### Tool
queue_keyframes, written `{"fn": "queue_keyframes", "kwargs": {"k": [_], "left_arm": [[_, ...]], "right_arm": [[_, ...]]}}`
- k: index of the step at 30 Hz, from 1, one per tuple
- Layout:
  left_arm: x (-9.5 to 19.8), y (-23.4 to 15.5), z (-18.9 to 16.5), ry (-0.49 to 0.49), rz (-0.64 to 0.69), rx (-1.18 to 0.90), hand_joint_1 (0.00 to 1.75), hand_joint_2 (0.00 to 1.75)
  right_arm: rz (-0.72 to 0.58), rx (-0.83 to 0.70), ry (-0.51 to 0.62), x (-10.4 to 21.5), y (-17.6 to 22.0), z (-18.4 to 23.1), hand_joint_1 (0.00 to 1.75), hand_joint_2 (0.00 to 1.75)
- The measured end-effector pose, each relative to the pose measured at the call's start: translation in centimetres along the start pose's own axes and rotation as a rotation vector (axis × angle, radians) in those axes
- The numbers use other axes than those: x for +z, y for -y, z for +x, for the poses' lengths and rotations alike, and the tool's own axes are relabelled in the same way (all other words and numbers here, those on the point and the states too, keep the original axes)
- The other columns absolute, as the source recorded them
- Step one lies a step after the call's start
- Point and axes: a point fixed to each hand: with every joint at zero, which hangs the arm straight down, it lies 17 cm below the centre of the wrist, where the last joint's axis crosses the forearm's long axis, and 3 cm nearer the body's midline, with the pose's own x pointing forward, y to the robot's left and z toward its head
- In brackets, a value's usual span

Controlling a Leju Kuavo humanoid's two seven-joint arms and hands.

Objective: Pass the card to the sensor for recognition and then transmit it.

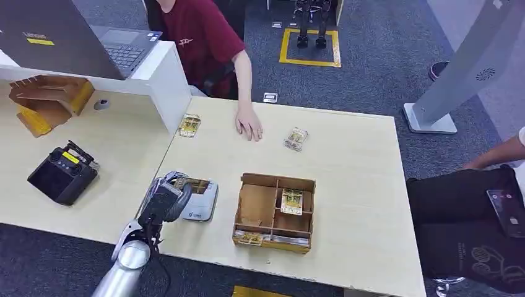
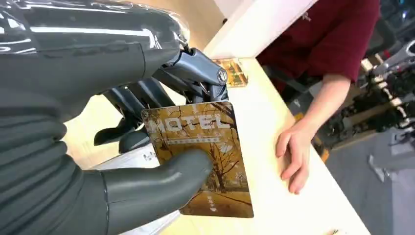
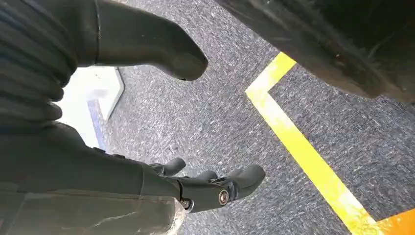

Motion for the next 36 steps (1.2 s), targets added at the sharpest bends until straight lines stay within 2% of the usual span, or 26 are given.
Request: {"fn": "queue_keyframes", "kwargs": {"k": [6,16,36], "left_arm": [[0.8,1.4,-0.9,-0.013,-0.104,-0.05,1.75,1.75],[0.2,2.2,-1.5,-0.025,-0.104,-0.375,1.75,1.75],[-1.2,1.9,-4.2,-0.098,-0.091,-0.481,1.75,1.75]], "right_arm": [[-0.003,-0.017,-0.007,0.0,0.0,-0.1,0.0,1.75],[0.006,-0.03,-0.01,0.1,-0.3,0.1,0.0,1.75],[0.004,-0.01,0.001,0.1,-0.3,0.3,0.0,1.75]]}}
